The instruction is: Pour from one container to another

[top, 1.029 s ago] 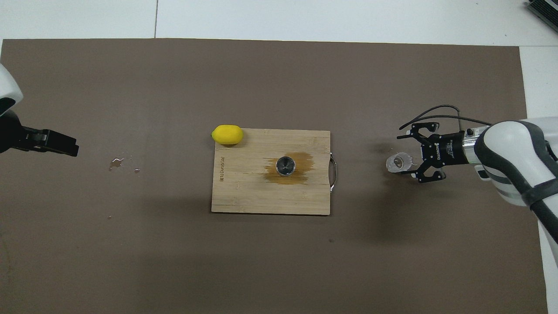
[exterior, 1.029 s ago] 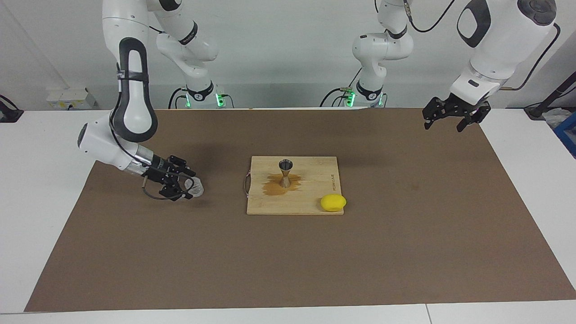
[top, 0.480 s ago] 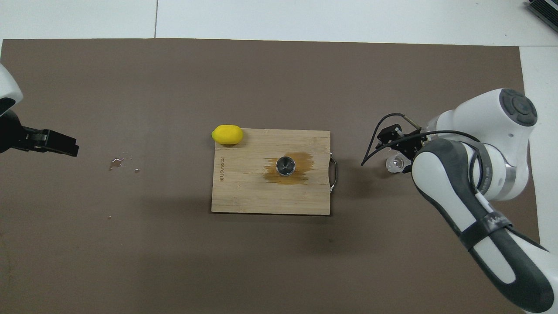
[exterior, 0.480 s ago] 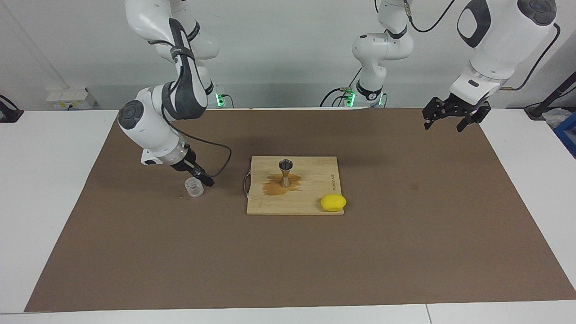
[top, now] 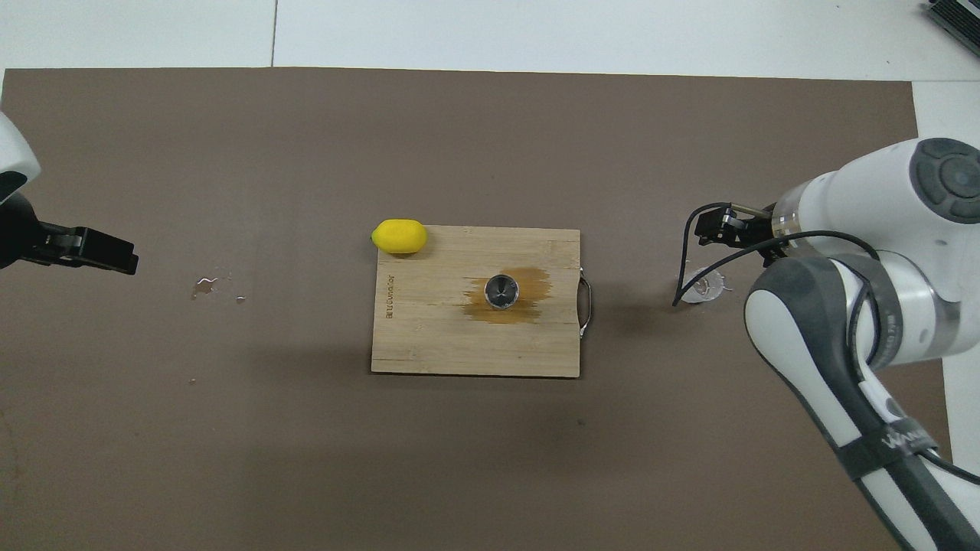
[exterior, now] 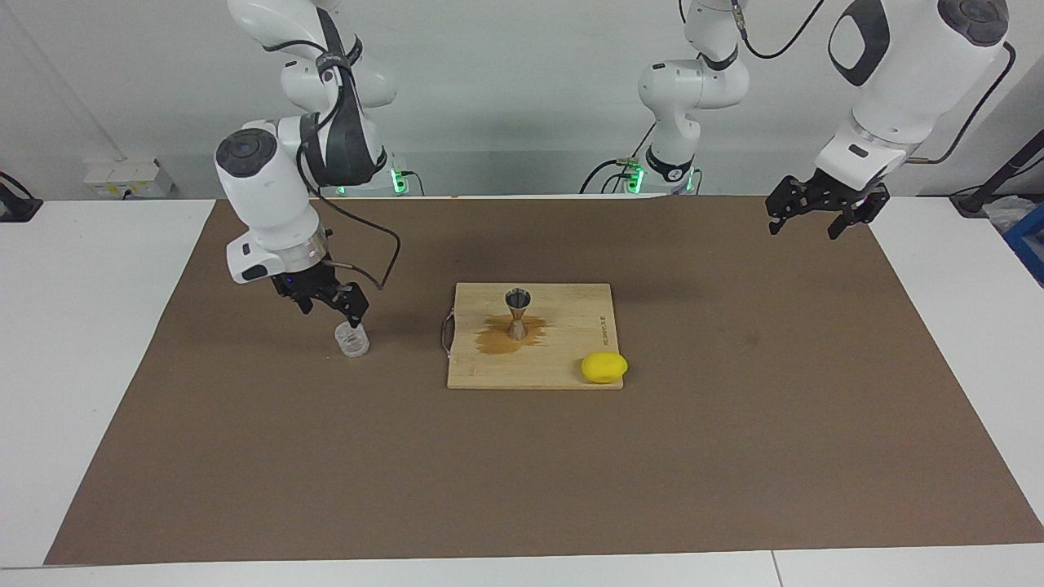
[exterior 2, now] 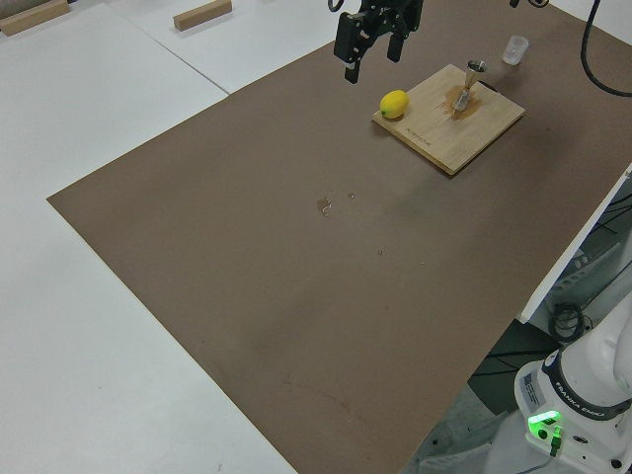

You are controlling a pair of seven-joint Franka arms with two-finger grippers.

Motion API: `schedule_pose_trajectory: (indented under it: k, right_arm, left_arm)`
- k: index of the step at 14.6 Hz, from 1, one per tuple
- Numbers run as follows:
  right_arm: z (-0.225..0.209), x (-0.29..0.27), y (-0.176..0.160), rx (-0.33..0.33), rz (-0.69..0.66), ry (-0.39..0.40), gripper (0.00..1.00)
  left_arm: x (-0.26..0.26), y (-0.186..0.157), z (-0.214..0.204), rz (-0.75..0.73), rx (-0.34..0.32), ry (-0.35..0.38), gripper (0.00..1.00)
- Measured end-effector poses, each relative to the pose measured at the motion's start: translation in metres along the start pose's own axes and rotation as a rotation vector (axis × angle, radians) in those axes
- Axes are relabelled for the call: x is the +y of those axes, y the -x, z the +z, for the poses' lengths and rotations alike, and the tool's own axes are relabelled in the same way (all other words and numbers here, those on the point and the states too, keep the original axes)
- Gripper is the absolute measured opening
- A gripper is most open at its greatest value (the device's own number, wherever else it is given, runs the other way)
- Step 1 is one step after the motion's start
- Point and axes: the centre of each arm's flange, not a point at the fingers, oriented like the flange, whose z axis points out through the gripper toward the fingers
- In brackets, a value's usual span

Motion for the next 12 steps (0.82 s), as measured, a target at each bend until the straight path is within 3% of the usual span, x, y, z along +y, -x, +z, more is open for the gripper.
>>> schedule_pose_trajectory:
  k: [7,12]
  right_arm:
    - [-0.126,0.023,-0.005,0.013,-0.034,0.008,1.0]
    - [-0.142,0.039,-0.004,-0.042,-0.098,0.028,1.0]
  left_arm:
    - [0.0,0.0,0.0,0.0,0.0,0.0,1.0]
    - [0.0,0.0,0.0,0.0,0.0,0.0,1.0]
